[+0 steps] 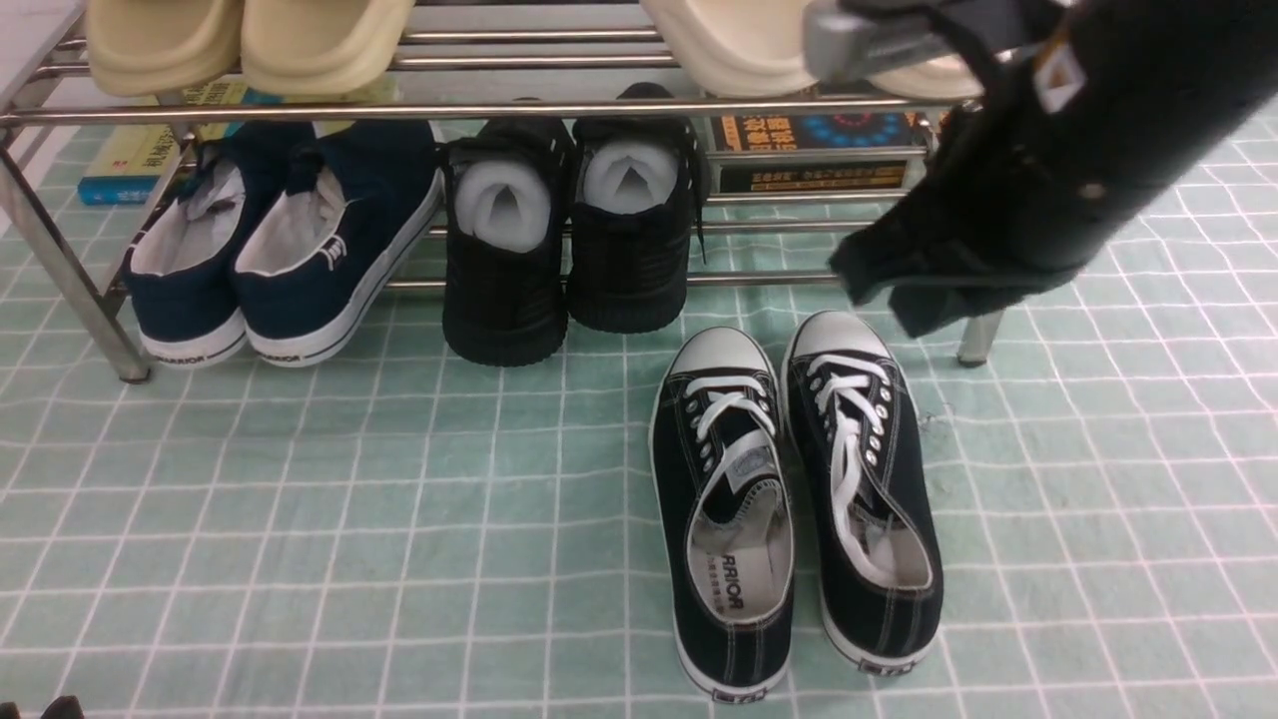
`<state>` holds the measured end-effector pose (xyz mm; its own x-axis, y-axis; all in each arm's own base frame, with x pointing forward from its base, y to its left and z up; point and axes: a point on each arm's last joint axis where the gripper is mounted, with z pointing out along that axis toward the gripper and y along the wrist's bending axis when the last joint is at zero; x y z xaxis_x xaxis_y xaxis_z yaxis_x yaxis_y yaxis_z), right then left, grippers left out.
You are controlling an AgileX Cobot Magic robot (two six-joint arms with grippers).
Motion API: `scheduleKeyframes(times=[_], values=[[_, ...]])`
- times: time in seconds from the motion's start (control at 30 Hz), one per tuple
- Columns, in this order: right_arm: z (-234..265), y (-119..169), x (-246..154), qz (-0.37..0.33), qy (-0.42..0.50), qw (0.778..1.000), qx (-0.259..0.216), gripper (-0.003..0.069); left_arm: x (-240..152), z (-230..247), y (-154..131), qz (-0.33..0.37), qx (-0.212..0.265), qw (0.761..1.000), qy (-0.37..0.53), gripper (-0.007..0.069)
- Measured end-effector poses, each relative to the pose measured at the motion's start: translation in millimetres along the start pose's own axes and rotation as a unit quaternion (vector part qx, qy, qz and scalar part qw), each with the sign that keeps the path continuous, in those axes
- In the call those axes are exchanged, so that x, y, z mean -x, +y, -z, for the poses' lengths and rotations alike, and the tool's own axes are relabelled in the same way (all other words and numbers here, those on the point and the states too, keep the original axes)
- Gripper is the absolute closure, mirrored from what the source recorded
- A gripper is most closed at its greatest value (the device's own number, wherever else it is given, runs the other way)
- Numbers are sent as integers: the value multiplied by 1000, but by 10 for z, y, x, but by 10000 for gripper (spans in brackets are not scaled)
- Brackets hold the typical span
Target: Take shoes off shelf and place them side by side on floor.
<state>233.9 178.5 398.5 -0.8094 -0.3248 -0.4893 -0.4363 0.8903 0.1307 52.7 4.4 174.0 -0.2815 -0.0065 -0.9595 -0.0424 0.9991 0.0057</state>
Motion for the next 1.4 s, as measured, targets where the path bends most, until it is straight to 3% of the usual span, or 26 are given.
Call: scheduleKeyframes(times=[0.2,0.33,0.37,0.47,0.63,1.0,1.4], values=[[525,-137,-625,1,-34,999,8,673,0,0,0,0,0,1000,0,383],[640,-262,-1163,-12,-122,992,30,673,0,0,0,0,0,1000,0,383],[591,-311,-1360,-14,-195,979,48,673,0,0,0,0,0,1000,0,383],[409,-381,-1617,-14,-294,953,70,673,0,0,0,0,0,1000,0,383],[73,-464,-1892,0,-373,924,77,671,0,0,0,0,0,1000,0,383],[-312,-541,-2164,16,-337,939,59,664,0,0,0,0,0,1000,0,383],[-394,-573,-2294,23,-320,946,53,660,0,0,0,0,0,1000,0,383]])
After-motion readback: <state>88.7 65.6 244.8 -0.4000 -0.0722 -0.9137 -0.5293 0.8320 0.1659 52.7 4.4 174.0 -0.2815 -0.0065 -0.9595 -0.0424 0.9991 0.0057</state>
